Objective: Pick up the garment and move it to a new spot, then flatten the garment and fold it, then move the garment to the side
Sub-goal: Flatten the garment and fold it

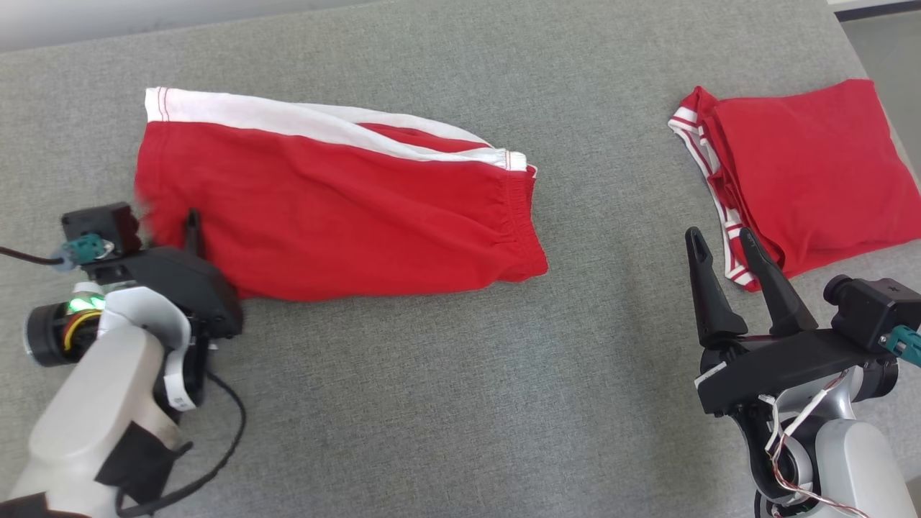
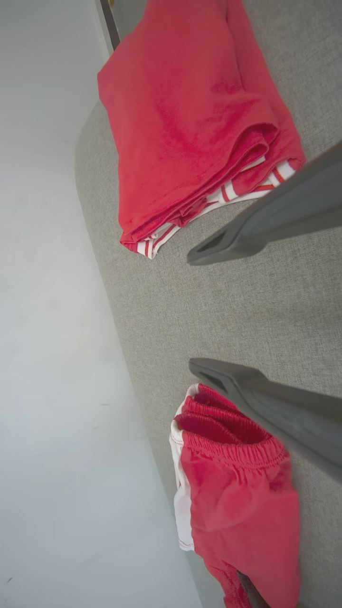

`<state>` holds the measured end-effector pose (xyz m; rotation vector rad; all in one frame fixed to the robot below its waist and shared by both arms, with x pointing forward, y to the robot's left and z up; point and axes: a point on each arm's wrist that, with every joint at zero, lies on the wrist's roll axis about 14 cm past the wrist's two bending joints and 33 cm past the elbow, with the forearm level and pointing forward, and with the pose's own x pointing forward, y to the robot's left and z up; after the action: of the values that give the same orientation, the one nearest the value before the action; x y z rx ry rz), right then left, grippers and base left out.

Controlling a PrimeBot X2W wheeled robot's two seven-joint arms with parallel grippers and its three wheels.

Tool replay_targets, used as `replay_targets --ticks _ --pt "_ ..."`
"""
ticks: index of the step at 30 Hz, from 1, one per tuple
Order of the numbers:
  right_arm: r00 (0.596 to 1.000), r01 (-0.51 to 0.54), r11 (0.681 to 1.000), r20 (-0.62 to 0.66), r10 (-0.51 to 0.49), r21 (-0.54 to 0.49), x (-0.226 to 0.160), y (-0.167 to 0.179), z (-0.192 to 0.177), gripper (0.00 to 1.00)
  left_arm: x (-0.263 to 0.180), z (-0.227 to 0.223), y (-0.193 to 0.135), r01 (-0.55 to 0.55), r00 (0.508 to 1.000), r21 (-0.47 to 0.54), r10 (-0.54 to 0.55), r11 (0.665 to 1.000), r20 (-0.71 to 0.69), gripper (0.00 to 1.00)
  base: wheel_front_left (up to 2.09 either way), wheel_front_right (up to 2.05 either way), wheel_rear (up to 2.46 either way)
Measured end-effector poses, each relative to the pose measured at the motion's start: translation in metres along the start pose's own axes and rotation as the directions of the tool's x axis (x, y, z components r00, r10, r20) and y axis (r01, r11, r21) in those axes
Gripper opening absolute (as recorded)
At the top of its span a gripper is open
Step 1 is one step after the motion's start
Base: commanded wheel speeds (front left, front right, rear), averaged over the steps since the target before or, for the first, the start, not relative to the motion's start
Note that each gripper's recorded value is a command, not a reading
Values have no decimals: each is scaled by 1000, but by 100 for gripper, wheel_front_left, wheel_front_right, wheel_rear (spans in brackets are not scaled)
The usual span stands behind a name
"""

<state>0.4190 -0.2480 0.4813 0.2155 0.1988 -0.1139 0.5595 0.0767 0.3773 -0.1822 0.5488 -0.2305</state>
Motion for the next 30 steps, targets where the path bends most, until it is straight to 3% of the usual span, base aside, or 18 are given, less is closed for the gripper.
replay_targets --ticks 7,15,28,29,30 --pt "1000 -28 1000 3 28 -4 2 10 1 100 -14 1 -4 23 998 -32 -20 999 62 0 0 0 0" --pt "998 -65 998 16 65 -6 0 23 8 100 -46 -12 4 -14 992 -136 30 991 119 0 0 0 0" --pt "995 -98 995 21 98 -4 -9 35 15 100 -84 -19 9 -55 983 -167 83 984 162 0 0 0 0" --pt "995 -98 995 21 98 -4 -9 35 15 100 -84 -19 9 -55 983 -167 83 984 162 93 0 0 0" --pt "995 -101 995 23 101 -5 -9 35 15 100 -85 -17 9 -55 982 -163 83 985 170 100 0 0 0"
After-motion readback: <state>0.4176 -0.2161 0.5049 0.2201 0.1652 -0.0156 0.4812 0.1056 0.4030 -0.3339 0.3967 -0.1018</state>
